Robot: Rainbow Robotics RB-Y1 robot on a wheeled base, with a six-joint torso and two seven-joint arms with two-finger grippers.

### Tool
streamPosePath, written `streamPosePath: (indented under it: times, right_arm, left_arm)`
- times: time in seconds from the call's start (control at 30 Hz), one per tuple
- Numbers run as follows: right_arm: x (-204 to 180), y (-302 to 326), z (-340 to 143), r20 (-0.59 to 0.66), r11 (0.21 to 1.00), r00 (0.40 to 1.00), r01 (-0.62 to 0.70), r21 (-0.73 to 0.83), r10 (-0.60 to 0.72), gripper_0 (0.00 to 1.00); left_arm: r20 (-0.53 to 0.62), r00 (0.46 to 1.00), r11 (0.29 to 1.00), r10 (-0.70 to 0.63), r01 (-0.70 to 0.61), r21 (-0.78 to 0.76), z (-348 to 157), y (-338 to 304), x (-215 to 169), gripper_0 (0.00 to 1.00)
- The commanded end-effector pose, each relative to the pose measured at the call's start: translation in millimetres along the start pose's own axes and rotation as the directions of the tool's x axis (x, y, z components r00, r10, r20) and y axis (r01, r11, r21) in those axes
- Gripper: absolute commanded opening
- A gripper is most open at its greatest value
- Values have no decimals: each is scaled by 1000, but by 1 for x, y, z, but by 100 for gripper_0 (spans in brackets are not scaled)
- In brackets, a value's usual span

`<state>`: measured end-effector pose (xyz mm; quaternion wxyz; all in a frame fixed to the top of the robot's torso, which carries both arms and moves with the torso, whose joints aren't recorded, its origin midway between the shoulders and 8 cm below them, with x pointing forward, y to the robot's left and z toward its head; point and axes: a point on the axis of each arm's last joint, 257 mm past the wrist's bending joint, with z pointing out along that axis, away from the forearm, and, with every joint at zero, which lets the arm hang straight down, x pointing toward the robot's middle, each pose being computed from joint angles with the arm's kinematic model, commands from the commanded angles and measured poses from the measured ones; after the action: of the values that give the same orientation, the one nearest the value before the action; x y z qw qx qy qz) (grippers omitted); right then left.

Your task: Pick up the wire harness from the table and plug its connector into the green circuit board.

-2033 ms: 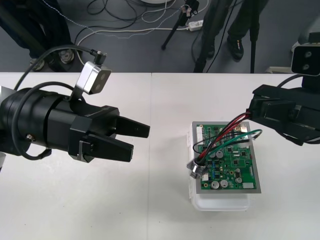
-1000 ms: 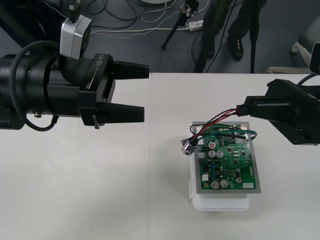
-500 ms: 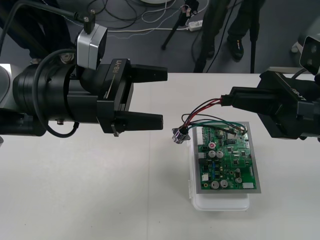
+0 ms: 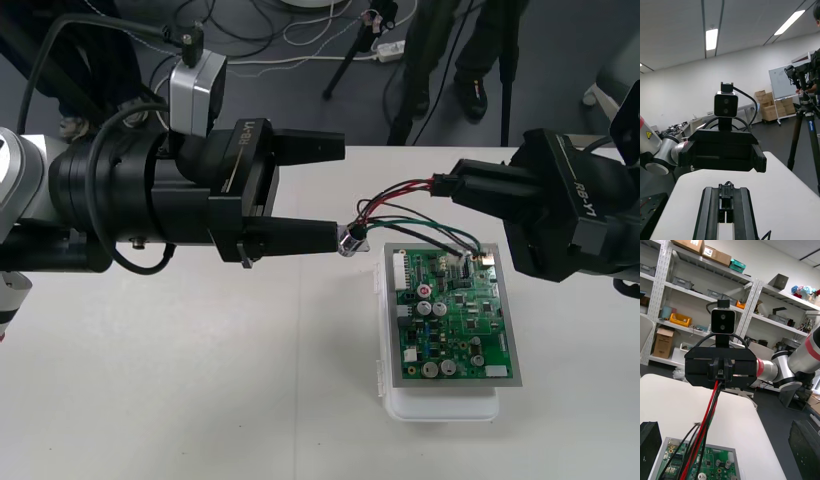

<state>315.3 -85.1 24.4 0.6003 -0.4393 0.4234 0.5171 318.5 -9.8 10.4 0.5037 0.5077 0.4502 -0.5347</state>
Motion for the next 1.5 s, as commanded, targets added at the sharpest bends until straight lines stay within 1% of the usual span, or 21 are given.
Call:
streamPosePath:
  times: [0.03,0.13,0.27,0.47,0.67,0.87,1.5]
  right_arm:
    - [-9,8,8,34,996,995,90,-2,-90,0]
    - [-7,10,11,34,993,992,121,-6,-121,0]
    - [2,11,14,-9,989,989,149,-5,-149,0]
    - [17,9,19,-82,986,982,169,8,-168,0]
    - [14,8,28,-70,987,986,154,38,-151,0]
    - [12,10,30,-63,985,984,168,33,-165,0]
    - [8,23,33,-40,984,984,176,30,-174,0]
  left_arm:
    - [-47,997,998,54,-52,44,17,-3,-3,100]
    - [-60,995,996,79,-77,45,21,-1,-6,100]
    - [-73,990,992,120,-116,49,27,1,-10,100]
    - [-81,988,990,129,-123,73,34,-2,-12,100]
    - [-90,990,991,107,-100,84,41,2,-5,100]
    - [-91,993,993,73,-65,95,47,2,6,100]
    - [-62,992,987,113,-105,122,52,-2,-7,100]
